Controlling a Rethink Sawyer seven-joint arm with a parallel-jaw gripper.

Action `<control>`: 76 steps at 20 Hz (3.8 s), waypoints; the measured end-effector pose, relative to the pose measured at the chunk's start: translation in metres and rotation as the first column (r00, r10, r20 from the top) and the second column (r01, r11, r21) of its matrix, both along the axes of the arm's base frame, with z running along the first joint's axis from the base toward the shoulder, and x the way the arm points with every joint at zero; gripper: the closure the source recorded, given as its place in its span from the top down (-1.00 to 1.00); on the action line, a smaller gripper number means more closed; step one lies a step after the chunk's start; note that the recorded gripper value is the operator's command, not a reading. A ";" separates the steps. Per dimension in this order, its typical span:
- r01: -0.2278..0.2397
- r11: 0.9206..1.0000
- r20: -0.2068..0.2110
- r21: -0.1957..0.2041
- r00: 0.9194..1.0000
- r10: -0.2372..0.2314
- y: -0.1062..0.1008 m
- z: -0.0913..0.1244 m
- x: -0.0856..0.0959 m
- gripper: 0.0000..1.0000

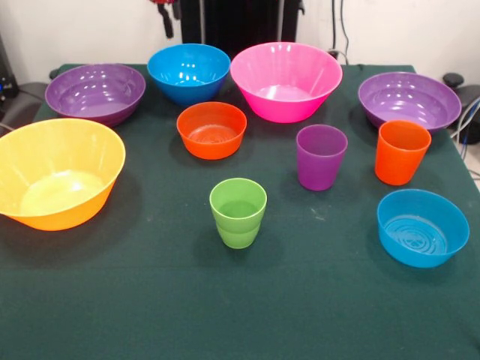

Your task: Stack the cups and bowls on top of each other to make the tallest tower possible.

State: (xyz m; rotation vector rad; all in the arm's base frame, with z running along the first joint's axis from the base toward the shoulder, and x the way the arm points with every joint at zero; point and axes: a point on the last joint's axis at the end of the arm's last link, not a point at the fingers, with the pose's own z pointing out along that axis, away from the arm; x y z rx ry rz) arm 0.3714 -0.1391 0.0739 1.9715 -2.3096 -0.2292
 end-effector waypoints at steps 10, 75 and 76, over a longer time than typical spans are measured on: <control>-0.023 0.997 0.005 0.069 1.000 0.023 -0.007 -0.057 0.000 1.00; 0.001 0.994 0.035 0.111 0.999 -0.005 0.009 0.003 0.020 1.00; -0.001 0.994 0.038 0.105 0.999 -0.003 0.008 0.004 0.021 1.00</control>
